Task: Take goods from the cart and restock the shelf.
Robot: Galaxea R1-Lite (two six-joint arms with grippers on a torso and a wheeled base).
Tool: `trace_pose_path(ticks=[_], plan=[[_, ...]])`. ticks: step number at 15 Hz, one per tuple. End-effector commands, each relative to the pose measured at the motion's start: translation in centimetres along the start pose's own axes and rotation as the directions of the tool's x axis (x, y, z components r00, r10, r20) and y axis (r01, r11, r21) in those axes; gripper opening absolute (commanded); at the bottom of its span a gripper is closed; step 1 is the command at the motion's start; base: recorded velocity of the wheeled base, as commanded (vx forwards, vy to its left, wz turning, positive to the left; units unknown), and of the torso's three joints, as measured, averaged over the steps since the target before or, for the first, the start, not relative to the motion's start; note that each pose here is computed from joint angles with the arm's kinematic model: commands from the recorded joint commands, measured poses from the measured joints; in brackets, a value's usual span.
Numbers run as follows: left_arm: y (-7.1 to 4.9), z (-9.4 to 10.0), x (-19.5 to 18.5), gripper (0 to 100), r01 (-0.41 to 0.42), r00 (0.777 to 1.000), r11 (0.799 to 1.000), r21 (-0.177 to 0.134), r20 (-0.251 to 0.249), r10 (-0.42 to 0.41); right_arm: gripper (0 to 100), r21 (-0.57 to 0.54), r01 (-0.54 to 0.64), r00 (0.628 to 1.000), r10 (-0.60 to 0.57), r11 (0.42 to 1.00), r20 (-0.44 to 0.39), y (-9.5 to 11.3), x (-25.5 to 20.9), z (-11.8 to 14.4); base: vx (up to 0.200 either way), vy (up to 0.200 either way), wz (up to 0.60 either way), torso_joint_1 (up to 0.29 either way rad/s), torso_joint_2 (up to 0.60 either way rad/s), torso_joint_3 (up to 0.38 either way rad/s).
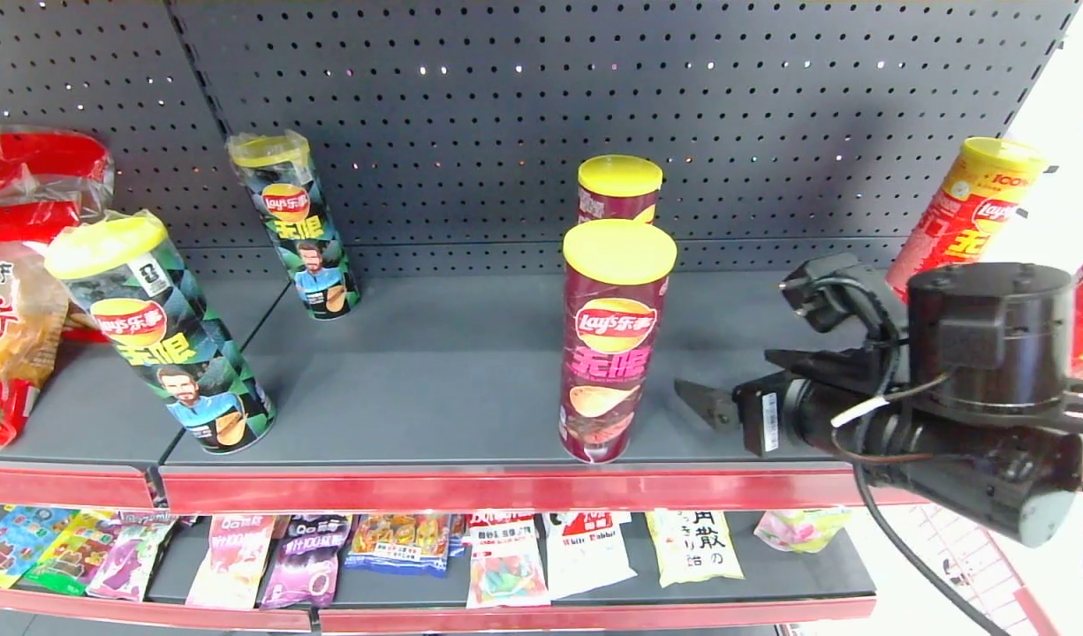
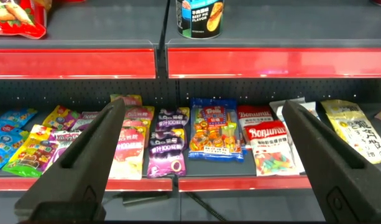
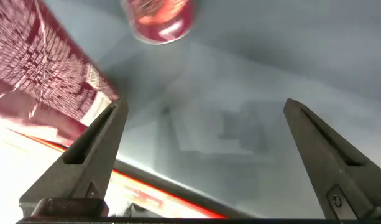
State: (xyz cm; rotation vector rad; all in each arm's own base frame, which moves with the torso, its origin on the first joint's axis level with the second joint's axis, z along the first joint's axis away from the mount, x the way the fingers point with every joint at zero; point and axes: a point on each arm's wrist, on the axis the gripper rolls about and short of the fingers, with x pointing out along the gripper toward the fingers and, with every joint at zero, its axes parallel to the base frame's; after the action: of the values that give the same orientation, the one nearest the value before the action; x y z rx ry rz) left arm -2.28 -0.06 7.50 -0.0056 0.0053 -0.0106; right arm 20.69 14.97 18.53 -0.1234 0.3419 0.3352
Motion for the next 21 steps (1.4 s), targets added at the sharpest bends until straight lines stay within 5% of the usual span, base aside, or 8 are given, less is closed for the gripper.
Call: trace_pose_path(ticks=[1, 5, 7, 12, 17, 21], plan=[[0.0, 0.0, 0.0, 100, 0.000, 1.000, 1.000, -0.001, -0.001, 0.000, 100, 0.049, 0.040, 0.994, -0.045, 0.998, 0.103, -2.9, -5.8, -0.3, 0.000, 0.000, 0.00, 0.000, 0.00, 0.000], [0.0, 0.0, 0.0, 100, 0.000, 1.000, 1.000, -0.001, -0.001, 0.000, 100, 0.070, 0.047, 0.988, -0.057, 0.996, 0.143, -5.0, -12.1, -5.6, 0.000, 0.000, 0.00, 0.000, 0.00, 0.000], [0.0, 0.0, 0.0, 100, 0.000, 1.000, 1.000, -0.001, -0.001, 0.000, 100, 0.014, 0.032, 0.991, -0.033, 0.999, 0.131, -6.5, -15.7, -10.8, 0.000, 0.000, 0.00, 0.000, 0.00, 0.000], [0.0, 0.0, 0.0, 100, 0.000, 1.000, 1.000, -0.001, -0.001, 0.000, 100, 0.002, 0.016, 0.995, -0.016, 1.000, 0.103, -6.7, -18.6, -13.6, 0.000, 0.000, 0.00, 0.000, 0.00, 0.000], [0.0, 0.0, 0.0, 100, 0.000, 1.000, 1.000, -0.001, 0.001, 0.000, 100, 0.086, 0.209, 0.949, -0.224, 0.974, 0.222, -6.0, -20.0, -17.8, 0.000, 0.000, 0.00, 0.000, 0.00, 0.000], [0.0, 0.0, 0.0, 100, 0.000, 1.000, 1.000, -0.001, -0.001, 0.000, 100, 0.141, 0.298, 0.918, -0.324, 0.944, 0.230, -5.2, -20.6, -18.9, 0.000, 0.000, 0.00, 0.000, 0.00, 0.000]])
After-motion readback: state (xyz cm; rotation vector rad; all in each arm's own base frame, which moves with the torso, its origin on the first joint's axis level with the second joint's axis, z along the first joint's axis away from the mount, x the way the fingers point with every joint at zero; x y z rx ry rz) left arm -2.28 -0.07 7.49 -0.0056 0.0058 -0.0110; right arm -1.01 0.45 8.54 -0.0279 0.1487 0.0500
